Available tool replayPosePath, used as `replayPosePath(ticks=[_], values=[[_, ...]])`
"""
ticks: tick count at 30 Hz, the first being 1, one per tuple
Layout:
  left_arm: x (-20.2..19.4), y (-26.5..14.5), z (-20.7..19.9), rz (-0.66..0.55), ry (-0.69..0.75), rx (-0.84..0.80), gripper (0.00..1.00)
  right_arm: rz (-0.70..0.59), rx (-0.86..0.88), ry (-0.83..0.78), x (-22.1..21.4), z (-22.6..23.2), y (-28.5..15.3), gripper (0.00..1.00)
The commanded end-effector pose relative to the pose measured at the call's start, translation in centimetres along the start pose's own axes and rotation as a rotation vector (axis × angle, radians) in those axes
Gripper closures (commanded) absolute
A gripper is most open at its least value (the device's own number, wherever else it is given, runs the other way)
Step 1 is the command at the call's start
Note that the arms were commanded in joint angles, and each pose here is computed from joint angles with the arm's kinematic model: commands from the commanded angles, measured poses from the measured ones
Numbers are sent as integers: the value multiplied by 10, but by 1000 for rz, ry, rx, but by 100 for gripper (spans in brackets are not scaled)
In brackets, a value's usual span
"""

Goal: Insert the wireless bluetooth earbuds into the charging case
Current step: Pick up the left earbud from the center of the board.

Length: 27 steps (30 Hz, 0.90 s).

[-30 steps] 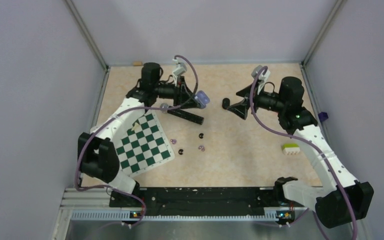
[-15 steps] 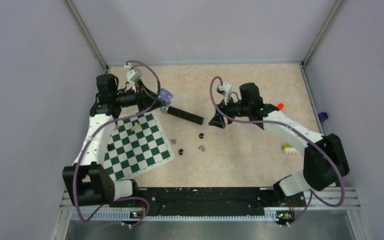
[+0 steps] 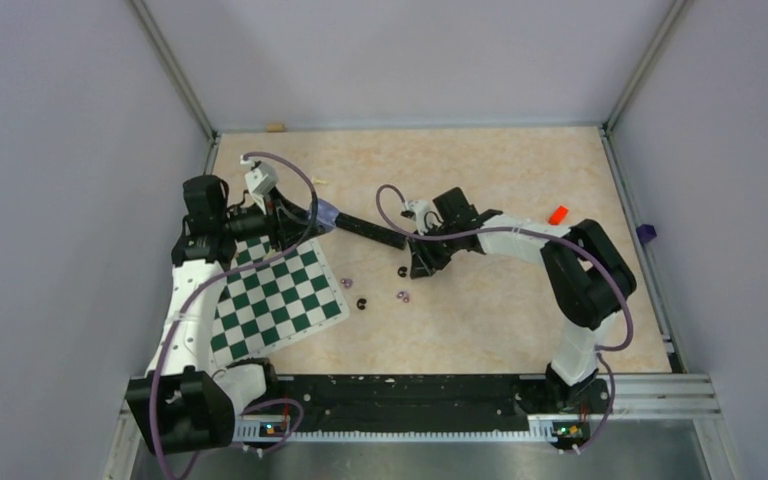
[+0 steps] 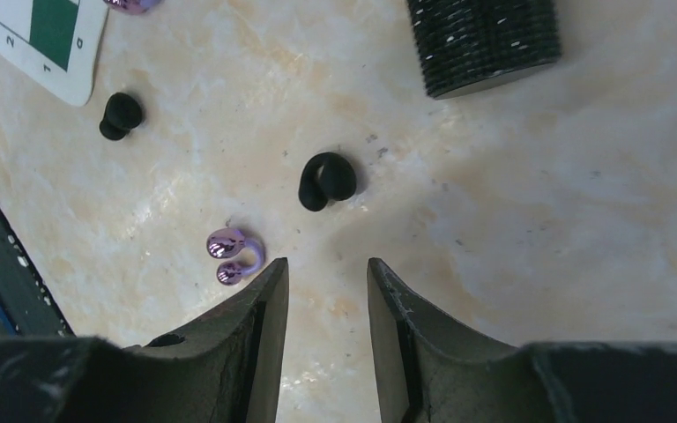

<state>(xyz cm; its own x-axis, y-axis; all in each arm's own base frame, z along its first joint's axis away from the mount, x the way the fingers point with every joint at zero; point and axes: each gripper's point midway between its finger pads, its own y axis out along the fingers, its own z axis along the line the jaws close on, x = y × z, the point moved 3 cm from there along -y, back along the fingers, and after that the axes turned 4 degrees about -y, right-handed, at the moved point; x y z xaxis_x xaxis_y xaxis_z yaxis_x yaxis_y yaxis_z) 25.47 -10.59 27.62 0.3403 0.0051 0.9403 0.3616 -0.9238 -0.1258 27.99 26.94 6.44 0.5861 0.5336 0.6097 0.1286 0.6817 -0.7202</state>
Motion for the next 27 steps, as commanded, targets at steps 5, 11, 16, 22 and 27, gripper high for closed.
replayPosePath(ticks=[5,11,16,22,27], values=[[1,-2,-3,-13,66,-11,100,71,50,-19,-4,19,17,63],[0,-2,-5,-16,74,-12,100,115,63,-13,-11,24,26,62],[-1,-2,-6,-17,77,-17,100,140,69,-18,-16,28,33,62],[-1,-3,-7,-18,88,-15,100,168,70,-29,-24,31,35,62],[-1,-3,-8,-19,89,-20,100,196,90,-45,-32,38,38,64]])
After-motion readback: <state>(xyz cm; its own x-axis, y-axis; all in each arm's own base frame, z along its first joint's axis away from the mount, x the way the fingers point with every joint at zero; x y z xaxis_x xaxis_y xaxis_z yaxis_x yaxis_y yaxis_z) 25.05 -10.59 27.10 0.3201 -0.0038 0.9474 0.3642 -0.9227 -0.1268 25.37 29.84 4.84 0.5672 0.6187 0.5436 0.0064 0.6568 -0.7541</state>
